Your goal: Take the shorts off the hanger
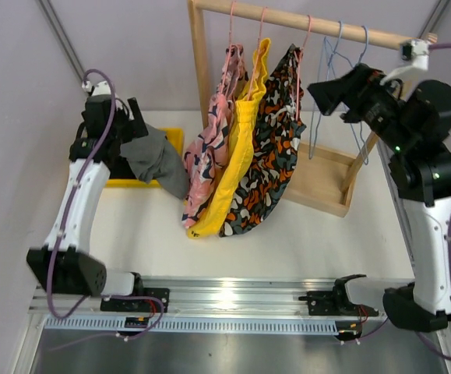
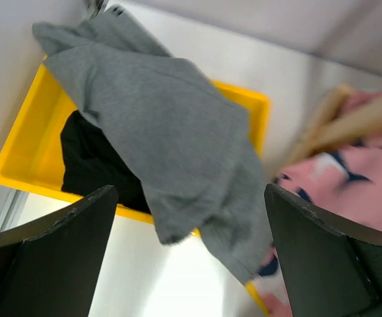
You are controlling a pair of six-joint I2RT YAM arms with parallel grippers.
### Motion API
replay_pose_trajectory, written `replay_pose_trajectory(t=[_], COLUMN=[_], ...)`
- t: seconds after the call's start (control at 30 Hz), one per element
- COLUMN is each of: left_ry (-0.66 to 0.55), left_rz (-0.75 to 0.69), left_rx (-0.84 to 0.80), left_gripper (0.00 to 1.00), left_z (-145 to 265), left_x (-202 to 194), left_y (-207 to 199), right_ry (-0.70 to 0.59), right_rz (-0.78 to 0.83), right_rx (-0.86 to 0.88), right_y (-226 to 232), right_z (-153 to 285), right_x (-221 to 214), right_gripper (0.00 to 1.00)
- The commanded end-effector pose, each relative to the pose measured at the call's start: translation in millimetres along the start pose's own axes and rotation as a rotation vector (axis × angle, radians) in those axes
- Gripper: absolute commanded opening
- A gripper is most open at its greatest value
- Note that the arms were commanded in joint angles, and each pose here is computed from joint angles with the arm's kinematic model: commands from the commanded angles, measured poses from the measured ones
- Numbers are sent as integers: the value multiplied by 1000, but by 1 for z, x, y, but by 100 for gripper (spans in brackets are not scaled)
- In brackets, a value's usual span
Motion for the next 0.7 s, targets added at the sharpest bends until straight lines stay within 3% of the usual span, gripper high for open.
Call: replay_pose_trajectory(t=[0.0,0.03,0.3,0.47,0.67], left_ry=[-130,-175,-206,-210,-213], left_rz=[36,50,67,54,74], left_rx=[-63,-74,-168,-182,-243], left_gripper=[99,99,99,99,99], left_z=[45,64,111,122,126], left_x=[4,7,-44,-59,-67], left_y=[-3,0,-1,1,-7], right_ry=[-10,-5,-2,23,58], right_rz=[49,48,51,34,8], right_rx=[29,23,-64,-93,-124], right_y=[14,13,-18,-34,-51], right_z=[-24,-31,-76,-96,-112], right_x=[4,2,-10,-24,-41], right_gripper=[99,98,97,95,85])
Point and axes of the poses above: each gripper's point midway between its finger pads, its own z axis back along the fingers, its own y axis along the line the jaws close on, x = y × z, the point moved 5 cm from there along z, back along the fingers, and after that the axes turned 13 degrees about -z, right-handed, at the moved point
